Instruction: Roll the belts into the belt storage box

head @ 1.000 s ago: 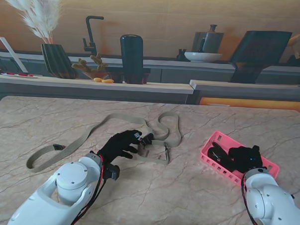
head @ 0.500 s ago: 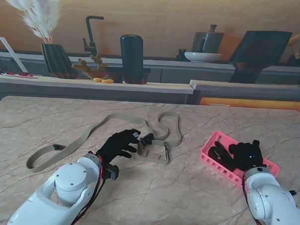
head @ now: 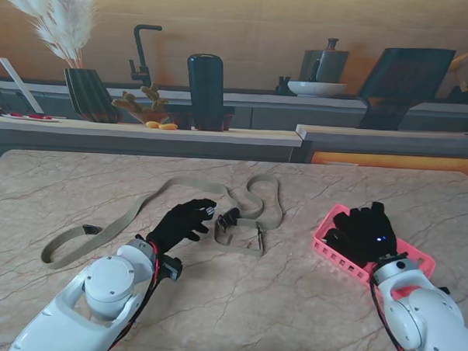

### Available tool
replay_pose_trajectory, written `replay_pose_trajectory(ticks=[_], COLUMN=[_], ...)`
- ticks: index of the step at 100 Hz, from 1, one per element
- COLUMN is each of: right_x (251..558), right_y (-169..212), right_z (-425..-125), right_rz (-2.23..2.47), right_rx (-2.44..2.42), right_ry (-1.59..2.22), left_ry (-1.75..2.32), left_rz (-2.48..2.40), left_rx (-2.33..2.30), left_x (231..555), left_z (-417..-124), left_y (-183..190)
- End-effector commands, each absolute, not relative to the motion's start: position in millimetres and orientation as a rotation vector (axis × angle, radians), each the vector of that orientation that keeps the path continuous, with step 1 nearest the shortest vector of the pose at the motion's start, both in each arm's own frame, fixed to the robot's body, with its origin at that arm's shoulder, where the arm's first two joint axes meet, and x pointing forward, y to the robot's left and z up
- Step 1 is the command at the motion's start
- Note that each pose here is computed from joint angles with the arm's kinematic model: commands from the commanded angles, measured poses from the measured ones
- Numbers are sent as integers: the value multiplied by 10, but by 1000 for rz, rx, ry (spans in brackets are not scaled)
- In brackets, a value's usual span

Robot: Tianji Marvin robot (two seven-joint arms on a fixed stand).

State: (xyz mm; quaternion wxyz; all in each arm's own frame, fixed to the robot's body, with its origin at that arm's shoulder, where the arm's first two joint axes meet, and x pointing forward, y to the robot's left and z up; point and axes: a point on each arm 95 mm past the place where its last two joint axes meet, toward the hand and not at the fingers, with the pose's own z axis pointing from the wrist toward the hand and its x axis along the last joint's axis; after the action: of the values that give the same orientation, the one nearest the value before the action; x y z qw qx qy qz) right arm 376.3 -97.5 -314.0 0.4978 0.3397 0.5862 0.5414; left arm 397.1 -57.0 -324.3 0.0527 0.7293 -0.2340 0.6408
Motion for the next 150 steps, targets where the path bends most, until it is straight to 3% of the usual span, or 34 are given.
replay_pose_trajectory(ticks=[1, 28, 78, 103, 150], right_x=[3796, 4153, 5196, 5406, 5464], right_y=[-735, -186, 330, 537, 692], right_z=[-2992, -2777, -2980, -3236, -3449], right_rz=[1386, 1584, 1609, 1578, 1546], right_rx=[788, 855, 1042, 1256, 1248], right_ry=[1435, 1552, 1682, 1702, 1818], left_ry=[-715, -934, -1014, -1008, -989], left_rz=[1953, 2103, 2158, 2151, 2141], left_rx=[2226, 2240, 2253, 2262, 2271], left_x=[3969, 4012, 4043, 4049, 4068], left_z=[-3279, -3299, -3319, -3331, -3343], left_y=[-524, -431, -397, -391, -390])
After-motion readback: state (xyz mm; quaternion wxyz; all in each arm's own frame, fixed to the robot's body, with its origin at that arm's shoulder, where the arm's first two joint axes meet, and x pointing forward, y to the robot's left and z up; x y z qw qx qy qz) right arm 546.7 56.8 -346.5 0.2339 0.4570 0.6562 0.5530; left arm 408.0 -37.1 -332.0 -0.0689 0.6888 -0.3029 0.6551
